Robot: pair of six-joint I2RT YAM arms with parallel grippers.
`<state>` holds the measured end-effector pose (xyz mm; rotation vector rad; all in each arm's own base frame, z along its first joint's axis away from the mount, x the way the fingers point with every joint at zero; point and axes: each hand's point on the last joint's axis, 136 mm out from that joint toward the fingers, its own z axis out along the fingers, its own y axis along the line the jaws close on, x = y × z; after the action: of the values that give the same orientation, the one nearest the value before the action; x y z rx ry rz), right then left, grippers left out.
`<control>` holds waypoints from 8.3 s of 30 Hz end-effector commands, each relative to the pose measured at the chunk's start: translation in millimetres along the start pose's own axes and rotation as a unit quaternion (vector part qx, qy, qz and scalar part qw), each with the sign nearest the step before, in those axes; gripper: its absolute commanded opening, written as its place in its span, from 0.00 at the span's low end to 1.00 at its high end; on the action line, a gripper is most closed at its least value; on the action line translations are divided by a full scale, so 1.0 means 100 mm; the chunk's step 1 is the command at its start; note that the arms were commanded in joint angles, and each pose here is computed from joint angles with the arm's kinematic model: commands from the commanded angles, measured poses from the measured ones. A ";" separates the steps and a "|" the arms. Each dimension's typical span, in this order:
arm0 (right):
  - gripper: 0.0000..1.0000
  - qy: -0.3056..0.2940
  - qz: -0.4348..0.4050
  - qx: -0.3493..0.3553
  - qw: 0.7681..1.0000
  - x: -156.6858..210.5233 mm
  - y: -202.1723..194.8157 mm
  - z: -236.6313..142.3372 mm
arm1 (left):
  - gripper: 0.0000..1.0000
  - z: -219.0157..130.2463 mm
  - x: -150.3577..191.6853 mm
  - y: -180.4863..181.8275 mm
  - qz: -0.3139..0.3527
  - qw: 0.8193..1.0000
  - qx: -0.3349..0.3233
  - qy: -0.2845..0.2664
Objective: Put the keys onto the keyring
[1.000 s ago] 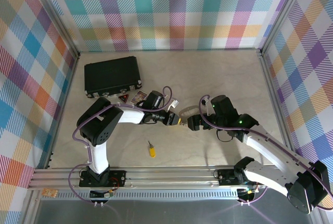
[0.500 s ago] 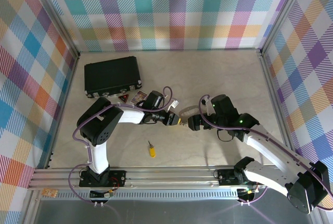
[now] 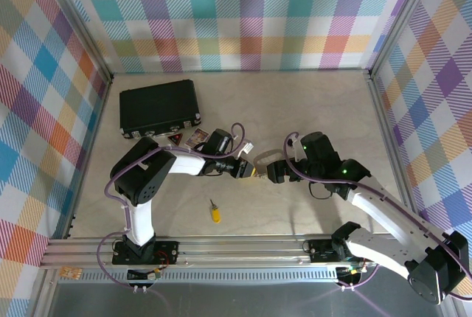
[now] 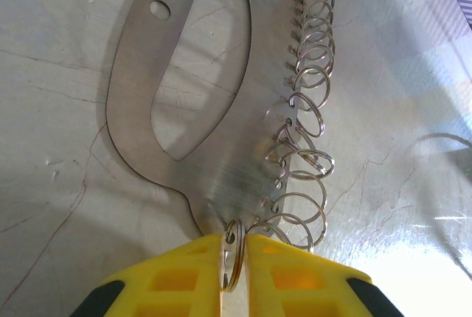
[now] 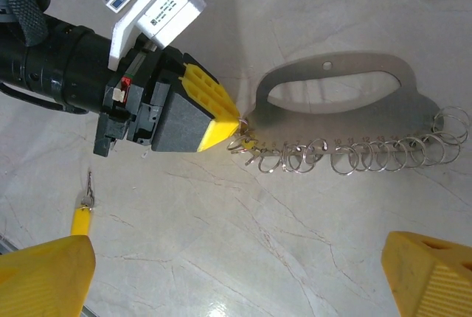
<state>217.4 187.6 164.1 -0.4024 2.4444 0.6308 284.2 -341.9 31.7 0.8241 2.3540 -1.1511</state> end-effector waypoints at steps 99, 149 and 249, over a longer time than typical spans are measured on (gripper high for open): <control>0.42 -0.185 -0.297 -0.395 0.850 -0.28 1.71 -1.49 | 0.00 -2.34 -0.37 -2.87 0.347 0.904 0.154 -0.195; 0.00 -0.127 -0.321 -0.397 0.850 -0.12 1.85 -1.19 | 0.00 -2.20 -0.29 -2.89 0.351 0.906 0.169 -0.163; 0.45 -0.184 -0.329 -0.319 0.870 -0.09 1.55 -1.40 | 0.00 -2.06 -0.13 -2.57 0.286 0.945 0.111 -0.117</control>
<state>99.9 251.4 338.2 -1.1064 1.4608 1.1305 117.8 -311.4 303.9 1.1821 1.6313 -1.2090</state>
